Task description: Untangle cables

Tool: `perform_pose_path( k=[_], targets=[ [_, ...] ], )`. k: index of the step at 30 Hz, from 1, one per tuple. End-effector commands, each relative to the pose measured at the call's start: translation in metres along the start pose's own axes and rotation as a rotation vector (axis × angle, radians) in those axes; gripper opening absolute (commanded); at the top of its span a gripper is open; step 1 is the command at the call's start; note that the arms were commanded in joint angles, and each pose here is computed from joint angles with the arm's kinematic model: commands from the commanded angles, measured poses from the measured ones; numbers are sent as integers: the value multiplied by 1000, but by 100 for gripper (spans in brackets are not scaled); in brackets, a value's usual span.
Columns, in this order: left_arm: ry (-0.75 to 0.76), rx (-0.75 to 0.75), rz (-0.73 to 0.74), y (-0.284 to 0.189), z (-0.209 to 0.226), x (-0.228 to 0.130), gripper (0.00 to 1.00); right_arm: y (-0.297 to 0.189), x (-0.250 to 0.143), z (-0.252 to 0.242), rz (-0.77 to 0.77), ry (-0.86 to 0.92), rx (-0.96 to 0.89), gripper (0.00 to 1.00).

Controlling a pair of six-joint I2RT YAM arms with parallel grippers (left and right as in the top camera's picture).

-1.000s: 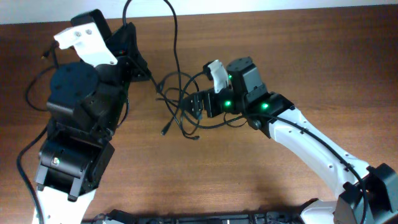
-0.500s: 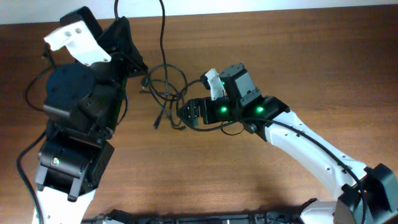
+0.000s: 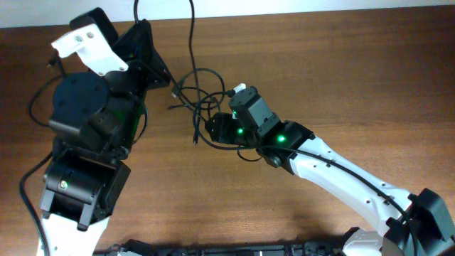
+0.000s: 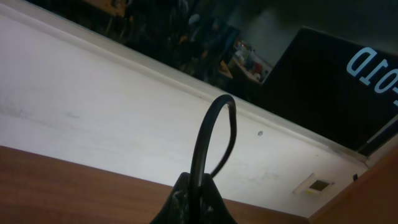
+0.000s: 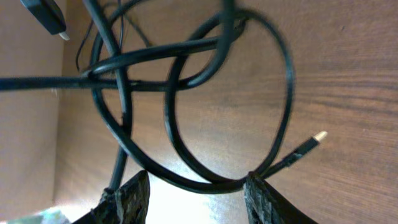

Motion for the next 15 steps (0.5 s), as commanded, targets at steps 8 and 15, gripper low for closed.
perform_pose_path(
  k=[8,15],
  targets=[
    [-21,-83,-14,-11,-12,10,0,20,10,-1,-55,8,0,50],
    [-20,-81,-14,-11,-12,10,1,15,-17,29,183,-10,232,51]
  ],
)
Point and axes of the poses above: each gripper's point midway between its finger pads, its own y axis out along the fingers, its own z axis along the line the jaws close on, x = y × z, the point moved 5 cm from there along -y, back along the fingers, and after that the axes turned 2 degrees about y, right-handed, at the moved point
